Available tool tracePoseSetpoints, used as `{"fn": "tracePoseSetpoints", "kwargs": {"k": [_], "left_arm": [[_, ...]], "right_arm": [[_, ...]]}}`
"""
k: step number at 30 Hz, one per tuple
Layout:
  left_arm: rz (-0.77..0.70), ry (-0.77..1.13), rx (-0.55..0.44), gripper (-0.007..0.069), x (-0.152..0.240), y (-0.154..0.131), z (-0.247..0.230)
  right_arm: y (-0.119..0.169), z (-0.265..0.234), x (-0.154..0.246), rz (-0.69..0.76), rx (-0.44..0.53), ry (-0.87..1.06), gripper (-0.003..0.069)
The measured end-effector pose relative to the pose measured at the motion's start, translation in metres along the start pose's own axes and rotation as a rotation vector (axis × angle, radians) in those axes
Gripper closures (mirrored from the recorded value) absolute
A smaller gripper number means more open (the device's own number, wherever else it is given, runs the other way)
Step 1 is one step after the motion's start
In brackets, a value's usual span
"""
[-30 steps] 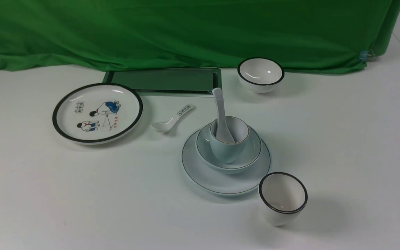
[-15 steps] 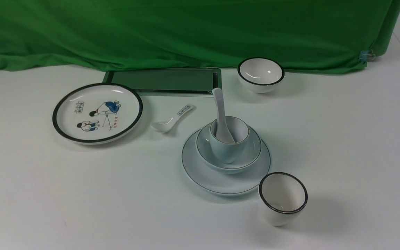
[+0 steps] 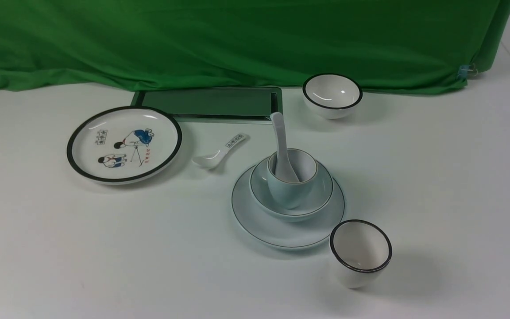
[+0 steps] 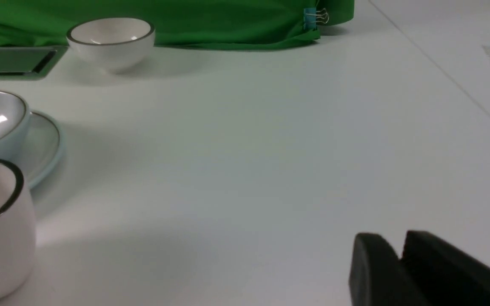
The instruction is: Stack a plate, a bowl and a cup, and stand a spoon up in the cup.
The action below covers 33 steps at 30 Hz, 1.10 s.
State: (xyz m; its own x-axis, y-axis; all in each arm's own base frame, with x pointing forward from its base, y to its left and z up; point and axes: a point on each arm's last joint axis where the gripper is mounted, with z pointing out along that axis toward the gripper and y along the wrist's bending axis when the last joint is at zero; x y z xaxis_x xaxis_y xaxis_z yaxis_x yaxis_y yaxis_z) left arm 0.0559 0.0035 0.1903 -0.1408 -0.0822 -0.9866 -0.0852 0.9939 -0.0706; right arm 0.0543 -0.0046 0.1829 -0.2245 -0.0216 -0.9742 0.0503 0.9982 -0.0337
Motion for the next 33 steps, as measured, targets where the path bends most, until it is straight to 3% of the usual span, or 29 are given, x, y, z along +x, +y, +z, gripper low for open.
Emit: {"fn": "tracePoseSetpoints", "kwargs": {"k": [33], "left_arm": [[0.022,0.000,-0.005,0.0654,0.0000,0.0005,0.0000]], "right_arm": [[0.0000,0.0000,0.0000,0.000,0.000,0.000,0.0450]]}}
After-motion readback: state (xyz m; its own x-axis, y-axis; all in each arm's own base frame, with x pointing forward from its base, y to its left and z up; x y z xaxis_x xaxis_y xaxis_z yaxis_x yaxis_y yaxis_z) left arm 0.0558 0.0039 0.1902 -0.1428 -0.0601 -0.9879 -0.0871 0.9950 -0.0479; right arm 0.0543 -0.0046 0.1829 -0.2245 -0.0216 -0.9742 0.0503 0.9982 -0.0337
